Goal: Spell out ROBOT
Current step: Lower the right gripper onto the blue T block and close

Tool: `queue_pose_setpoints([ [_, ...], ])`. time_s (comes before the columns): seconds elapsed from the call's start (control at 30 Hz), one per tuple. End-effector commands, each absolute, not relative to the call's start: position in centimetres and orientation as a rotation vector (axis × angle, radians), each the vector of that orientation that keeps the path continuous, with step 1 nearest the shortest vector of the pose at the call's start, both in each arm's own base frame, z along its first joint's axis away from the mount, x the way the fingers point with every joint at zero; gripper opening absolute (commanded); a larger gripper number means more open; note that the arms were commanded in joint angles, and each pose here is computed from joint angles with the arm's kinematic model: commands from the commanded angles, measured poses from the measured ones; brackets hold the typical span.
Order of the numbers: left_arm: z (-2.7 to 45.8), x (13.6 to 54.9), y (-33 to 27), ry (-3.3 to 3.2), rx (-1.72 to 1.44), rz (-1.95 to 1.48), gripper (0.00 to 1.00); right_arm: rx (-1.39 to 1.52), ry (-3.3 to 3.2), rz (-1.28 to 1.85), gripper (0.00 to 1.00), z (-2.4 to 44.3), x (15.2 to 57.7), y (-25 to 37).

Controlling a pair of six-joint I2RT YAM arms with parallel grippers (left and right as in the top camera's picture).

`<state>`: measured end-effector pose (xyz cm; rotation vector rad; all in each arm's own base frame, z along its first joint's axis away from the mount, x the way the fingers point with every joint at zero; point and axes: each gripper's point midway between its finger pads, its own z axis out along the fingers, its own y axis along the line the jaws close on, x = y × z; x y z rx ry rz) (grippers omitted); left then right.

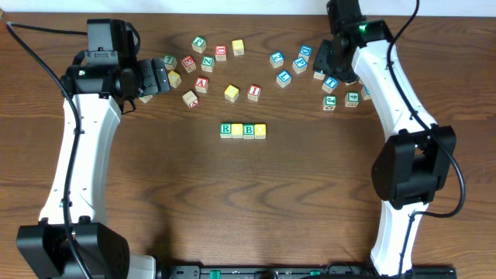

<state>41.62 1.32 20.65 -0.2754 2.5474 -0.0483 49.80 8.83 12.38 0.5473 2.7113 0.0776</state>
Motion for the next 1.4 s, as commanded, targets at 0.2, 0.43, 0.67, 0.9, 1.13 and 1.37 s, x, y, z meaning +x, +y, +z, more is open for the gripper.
queue_pose_setpoints([
  [0.2, 21.8, 41.9, 1.5, 2.520, -0.270, -0.041, 0.97, 0.653, 2.674, 0.054, 0.59, 10.2, 50.9, 6.2],
  [0.43, 21.8, 41.9, 1.5, 2.520, -0.270, -0.041, 0.97, 0.672, 2.717, 0.084, 0.59, 7.0, 51.5, 6.2],
  [0.67, 21.8, 41.9, 1.5, 2.520, -0.270, -0.041, 0.97, 0.669, 2.731, 0.076, 0.56, 4.7, 52.0, 6.3],
  [0.9, 21.8, 41.9, 1.5, 2.520, -0.270, -0.041, 0.97, 0.675, 2.764, 0.058, 0.52, 3.0, 51.8, 6.3],
  [1.13, 21.8, 41.9, 1.5, 2.520, -0.270, -0.041, 0.97, 0.679, 2.792, 0.043, 0.48, 1.7, 51.4, 6.2],
  [1.37, 21.8, 41.9, 1.5, 2.520, -0.270, -0.041, 0.97, 0.680, 2.795, 0.034, 0.44, 1.6, 51.3, 6.2],
])
